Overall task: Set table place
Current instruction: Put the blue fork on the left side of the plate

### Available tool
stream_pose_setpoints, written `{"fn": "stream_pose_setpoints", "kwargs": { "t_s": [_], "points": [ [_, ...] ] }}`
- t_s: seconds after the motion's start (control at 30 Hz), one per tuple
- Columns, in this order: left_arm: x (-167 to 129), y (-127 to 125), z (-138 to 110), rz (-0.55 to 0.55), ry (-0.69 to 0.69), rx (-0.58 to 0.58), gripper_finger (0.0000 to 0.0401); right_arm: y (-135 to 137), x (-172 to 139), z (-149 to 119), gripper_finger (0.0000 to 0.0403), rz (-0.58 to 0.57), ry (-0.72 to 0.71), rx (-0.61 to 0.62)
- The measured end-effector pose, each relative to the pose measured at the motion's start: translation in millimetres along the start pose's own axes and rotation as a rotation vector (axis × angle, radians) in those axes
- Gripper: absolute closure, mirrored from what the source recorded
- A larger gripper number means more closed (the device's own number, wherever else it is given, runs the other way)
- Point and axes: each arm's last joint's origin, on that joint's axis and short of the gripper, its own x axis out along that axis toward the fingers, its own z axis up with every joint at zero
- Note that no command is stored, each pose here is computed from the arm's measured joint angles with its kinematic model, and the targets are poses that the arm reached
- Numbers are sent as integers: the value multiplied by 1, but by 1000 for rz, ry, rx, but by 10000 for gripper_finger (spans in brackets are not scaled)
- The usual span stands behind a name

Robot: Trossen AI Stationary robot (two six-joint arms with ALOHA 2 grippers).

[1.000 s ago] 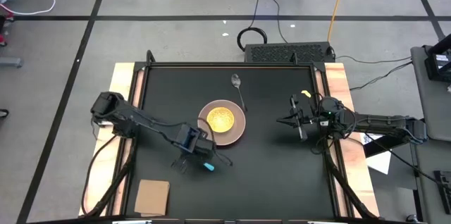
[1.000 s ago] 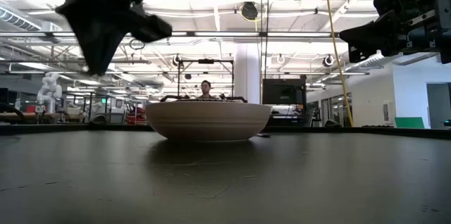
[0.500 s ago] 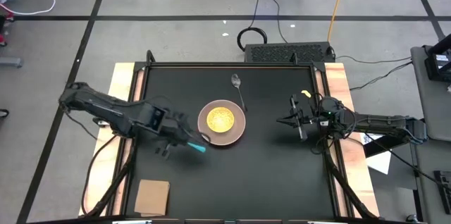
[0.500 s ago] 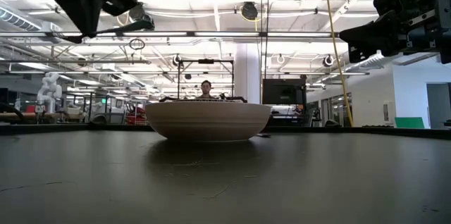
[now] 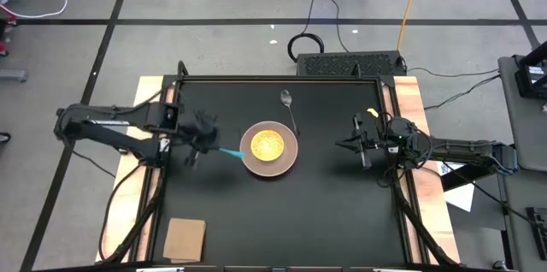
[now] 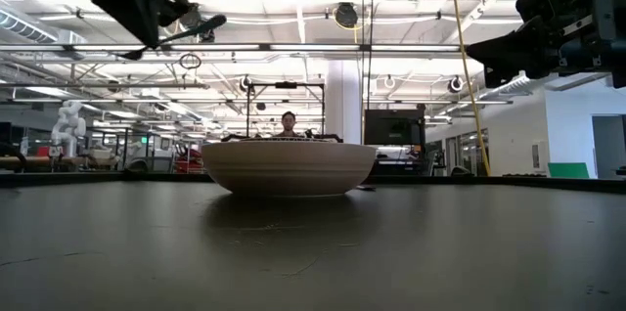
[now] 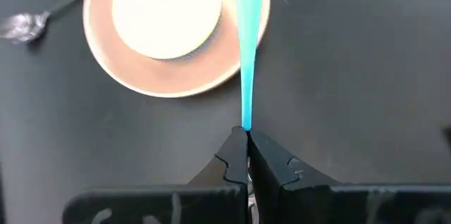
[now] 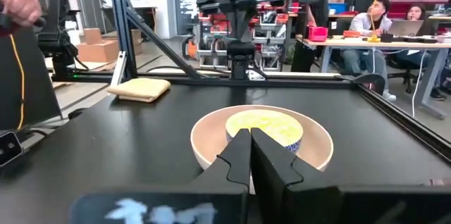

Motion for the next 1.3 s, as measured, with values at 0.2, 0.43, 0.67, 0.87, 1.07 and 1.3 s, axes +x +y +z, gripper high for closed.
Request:
{"fn": "stream_pose_setpoints", "kwargs": {
  "t_s": [0.2, 0.43, 0.67, 0.87, 1.07, 1.3],
  "points": [
    [-1, 40, -13, -22, -61, -6, 398, 0, 0, 0, 403, 0, 0, 1],
    [8, 78, -28, -65, -110, -59, 398, 0, 0, 0, 403, -1, 3, 2],
    [24, 94, -39, -123, -39, -73, 398, 0, 1, -1, 403, -1, 10, 4],
    [31, 98, -42, -163, -44, -49, 398, 0, 1, -3, 403, -1, 31, 12],
    [33, 91, -36, -207, -64, 89, 398, 0, 1, -3, 403, -1, 33, 12],
    [36, 77, -33, -269, -38, 338, 398, 0, 1, -3, 403, -1, 26, 9]
  ]
}}
